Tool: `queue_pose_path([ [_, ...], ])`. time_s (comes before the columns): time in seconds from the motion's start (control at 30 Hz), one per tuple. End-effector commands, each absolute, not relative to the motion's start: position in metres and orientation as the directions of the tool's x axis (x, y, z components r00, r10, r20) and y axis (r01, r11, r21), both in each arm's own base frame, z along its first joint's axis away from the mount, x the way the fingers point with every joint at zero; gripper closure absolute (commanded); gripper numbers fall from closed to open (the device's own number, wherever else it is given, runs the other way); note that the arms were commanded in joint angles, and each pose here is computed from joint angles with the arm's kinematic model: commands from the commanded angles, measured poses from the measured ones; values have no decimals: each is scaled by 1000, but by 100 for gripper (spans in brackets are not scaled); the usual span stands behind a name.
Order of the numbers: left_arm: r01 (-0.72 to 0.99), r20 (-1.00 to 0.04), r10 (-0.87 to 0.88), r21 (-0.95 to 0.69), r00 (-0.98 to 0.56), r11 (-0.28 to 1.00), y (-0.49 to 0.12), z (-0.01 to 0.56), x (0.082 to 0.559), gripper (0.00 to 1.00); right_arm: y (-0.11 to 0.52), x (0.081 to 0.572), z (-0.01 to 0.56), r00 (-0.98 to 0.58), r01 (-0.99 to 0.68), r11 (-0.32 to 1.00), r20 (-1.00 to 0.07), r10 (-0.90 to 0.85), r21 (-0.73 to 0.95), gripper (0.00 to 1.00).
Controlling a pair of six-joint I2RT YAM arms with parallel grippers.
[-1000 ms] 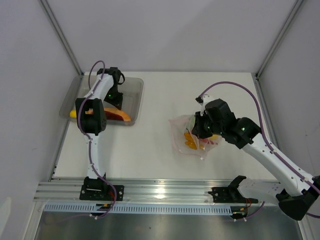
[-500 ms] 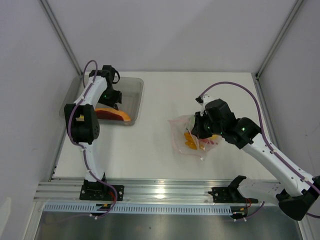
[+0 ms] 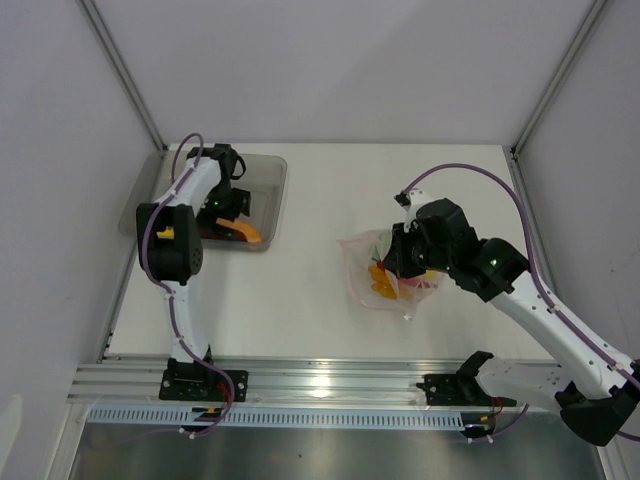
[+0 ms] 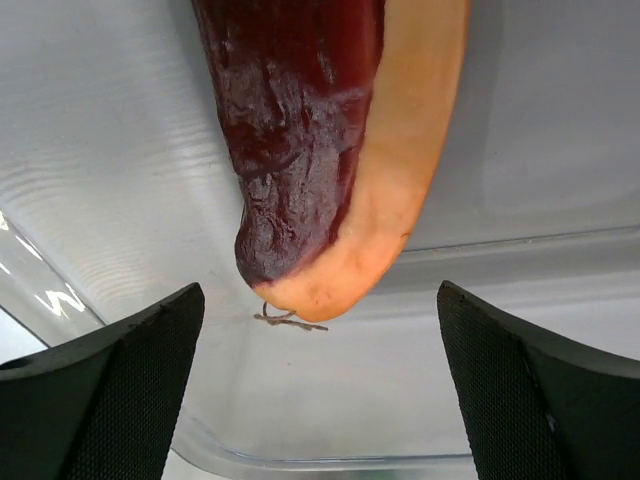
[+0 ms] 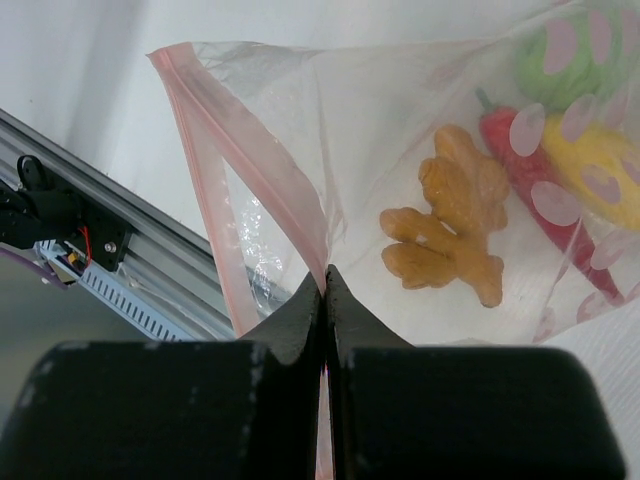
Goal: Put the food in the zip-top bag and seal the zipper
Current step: Pick up the fake food from the bin.
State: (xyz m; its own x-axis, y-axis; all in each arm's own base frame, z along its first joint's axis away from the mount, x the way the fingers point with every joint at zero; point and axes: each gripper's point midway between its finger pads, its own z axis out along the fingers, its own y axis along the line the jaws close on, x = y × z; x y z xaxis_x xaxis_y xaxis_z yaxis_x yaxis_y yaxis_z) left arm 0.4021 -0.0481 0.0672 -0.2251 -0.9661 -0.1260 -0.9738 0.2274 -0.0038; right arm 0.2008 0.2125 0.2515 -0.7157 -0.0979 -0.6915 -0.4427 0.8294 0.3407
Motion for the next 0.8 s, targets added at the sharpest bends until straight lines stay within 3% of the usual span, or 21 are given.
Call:
queue_pose_path([
  [0.0, -981, -159, -969, 72, -188, 179, -51, 70, 393, 1, 213, 199, 261, -695, -465, 814, -714, -91, 348, 100],
  [0.37, -987, -192, -972, 113, -135, 114, -58, 60, 390, 1, 205, 197, 266, -675, -475, 817, -731, -101, 326, 100],
  [0.77, -975, -325, -933, 202, -155, 92, -63, 66, 382, 4, 198, 192, 278, -664, -476, 813, -743, -83, 335, 100],
])
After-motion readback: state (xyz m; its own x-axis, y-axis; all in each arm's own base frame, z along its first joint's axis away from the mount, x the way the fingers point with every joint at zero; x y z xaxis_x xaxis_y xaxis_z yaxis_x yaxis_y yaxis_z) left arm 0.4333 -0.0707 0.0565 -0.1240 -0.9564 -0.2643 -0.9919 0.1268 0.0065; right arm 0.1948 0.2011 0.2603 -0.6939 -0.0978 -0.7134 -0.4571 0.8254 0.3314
